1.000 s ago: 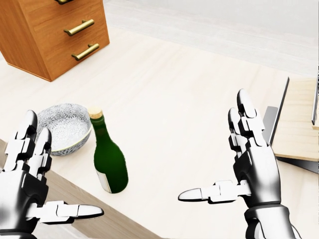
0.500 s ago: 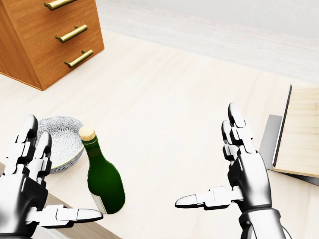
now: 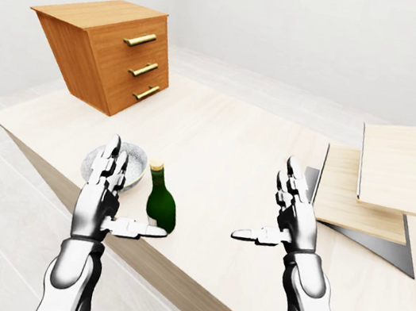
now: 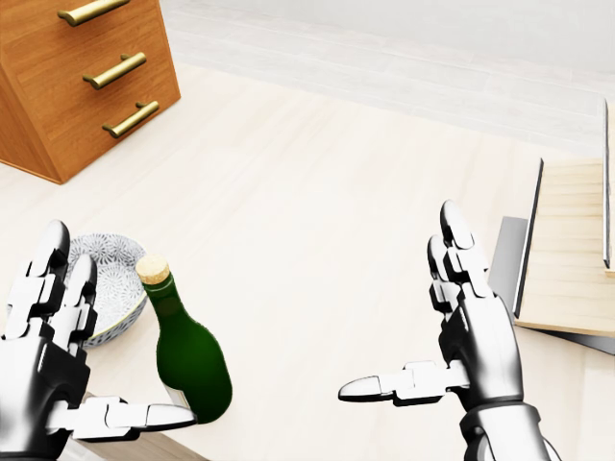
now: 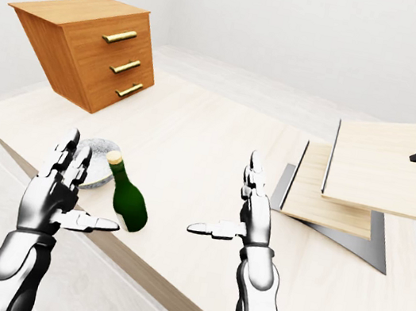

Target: Put the wine bottle on the wine rack.

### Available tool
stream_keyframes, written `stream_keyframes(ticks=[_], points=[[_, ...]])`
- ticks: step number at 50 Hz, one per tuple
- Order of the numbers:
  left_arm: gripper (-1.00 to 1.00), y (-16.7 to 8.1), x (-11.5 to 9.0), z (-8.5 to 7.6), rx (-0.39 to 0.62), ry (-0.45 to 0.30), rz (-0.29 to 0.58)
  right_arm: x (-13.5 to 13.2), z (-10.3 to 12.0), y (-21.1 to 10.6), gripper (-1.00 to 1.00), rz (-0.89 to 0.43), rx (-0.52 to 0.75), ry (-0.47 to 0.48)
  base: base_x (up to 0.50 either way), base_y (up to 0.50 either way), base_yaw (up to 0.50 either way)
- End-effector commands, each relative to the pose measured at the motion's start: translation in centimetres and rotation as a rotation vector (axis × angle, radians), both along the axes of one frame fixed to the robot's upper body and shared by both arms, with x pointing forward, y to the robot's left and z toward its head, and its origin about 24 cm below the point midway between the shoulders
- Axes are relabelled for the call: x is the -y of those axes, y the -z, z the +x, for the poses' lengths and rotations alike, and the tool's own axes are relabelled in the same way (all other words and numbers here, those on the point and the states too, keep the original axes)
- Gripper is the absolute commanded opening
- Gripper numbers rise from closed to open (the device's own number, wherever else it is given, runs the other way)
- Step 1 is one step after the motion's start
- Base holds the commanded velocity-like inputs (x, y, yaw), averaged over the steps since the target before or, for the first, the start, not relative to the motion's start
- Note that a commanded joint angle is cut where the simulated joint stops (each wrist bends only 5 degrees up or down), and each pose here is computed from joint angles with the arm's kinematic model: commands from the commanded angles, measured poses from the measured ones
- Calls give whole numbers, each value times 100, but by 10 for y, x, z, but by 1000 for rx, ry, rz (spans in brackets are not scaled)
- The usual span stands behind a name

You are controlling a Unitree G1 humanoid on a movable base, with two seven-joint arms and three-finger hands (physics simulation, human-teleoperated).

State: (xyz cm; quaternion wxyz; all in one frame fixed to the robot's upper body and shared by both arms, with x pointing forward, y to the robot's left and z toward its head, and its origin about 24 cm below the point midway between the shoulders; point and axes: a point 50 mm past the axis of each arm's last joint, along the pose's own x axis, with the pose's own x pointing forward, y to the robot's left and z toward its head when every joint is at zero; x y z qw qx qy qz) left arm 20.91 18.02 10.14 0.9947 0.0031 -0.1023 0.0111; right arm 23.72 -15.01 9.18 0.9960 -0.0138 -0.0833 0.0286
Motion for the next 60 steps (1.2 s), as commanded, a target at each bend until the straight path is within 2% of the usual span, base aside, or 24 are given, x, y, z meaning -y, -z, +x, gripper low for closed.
stream_keyframes(ticks=[1,15,28,45,47,60], points=[[100,2,-1,-1,-9,-2,-2,0,1,3,100,12,-13,1,0,0,0],[100,5,-13,-5,-23,-29,-18,-20,13,-13,100,20,53,-38,0,0,0],[100,5,-30,-17,-24,-80,-23,-42,24,-33,100,18,131,-93,0,0,0],[100,-3,-47,-34,7,-124,-11,-55,46,-32,100,67,99,-105,0,0,0],[100,-3,-48,-34,8,-127,-13,-53,49,-31,100,86,89,-76,0,0,0],[100,-6,-48,-34,27,-129,-21,-61,63,-29,100,133,52,-72,0,0,0]])
